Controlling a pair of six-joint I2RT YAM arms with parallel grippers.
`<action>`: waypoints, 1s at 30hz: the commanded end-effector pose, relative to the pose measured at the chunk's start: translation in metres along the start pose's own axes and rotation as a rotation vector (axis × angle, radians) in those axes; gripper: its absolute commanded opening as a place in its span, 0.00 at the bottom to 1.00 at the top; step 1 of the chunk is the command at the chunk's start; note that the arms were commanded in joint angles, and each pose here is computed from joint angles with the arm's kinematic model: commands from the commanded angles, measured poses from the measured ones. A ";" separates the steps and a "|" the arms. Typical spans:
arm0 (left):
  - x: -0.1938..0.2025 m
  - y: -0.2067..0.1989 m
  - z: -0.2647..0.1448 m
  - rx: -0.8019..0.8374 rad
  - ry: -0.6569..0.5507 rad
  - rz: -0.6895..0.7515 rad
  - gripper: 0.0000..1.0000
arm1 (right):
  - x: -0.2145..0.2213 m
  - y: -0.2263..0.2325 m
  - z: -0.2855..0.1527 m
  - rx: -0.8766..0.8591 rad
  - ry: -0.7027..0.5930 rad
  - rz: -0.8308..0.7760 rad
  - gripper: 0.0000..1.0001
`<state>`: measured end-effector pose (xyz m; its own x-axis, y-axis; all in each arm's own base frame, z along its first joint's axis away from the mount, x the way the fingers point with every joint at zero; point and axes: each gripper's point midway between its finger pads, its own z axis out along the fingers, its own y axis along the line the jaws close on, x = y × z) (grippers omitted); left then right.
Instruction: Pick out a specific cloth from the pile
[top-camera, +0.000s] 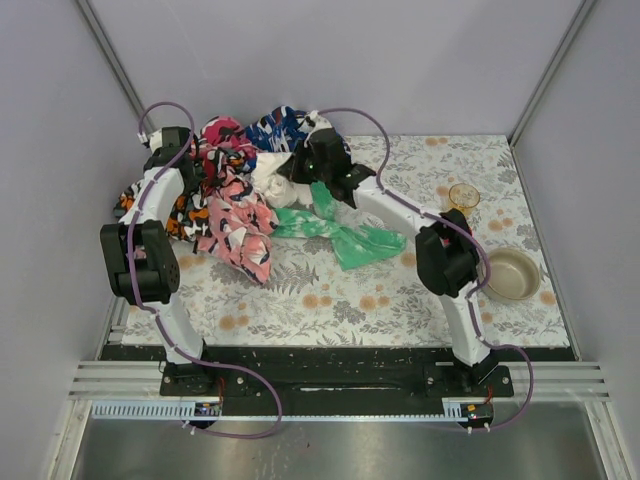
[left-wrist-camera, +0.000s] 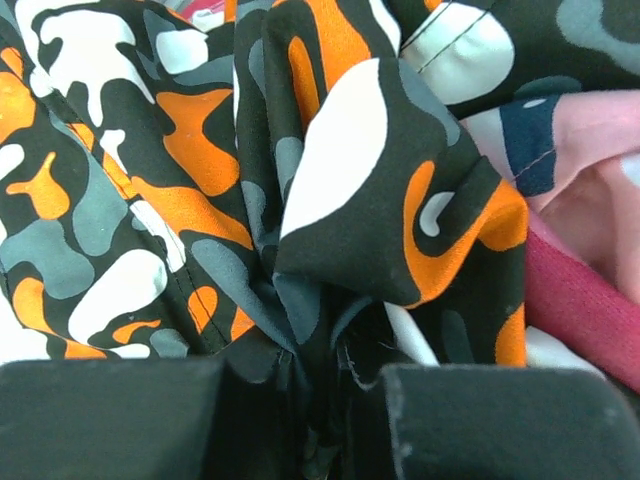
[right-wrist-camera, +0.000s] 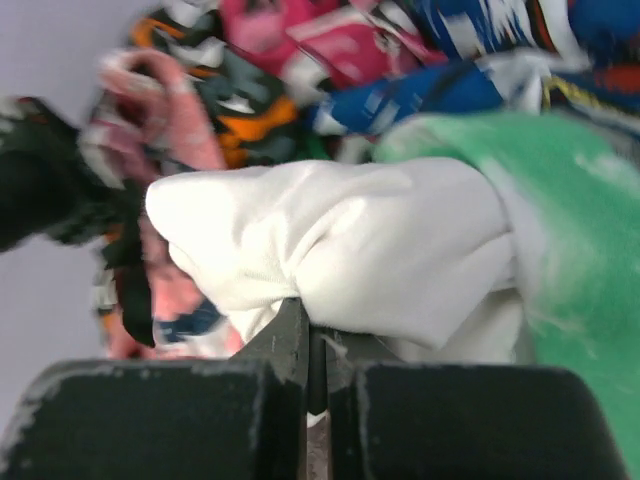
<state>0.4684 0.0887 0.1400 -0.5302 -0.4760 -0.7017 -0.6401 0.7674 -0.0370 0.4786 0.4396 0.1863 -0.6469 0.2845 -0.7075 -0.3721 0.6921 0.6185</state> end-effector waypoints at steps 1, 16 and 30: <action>0.012 -0.040 -0.003 0.174 0.044 -0.051 0.00 | -0.116 0.122 -0.099 -0.226 -0.196 -0.177 0.00; 0.074 -0.146 -0.008 0.337 0.167 0.084 0.00 | -0.232 0.187 -0.223 -0.175 -0.458 -0.448 0.00; -0.021 -0.090 -0.164 0.313 -0.076 0.025 0.99 | -0.258 0.060 -0.258 0.318 -0.492 -0.541 0.00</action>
<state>0.4746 -0.0136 0.1690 -0.6138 -0.4347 -0.6590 -0.4862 0.8658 -0.1183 0.4431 0.2900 0.4746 -0.1118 0.0742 -0.9910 -0.4374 0.8917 0.1161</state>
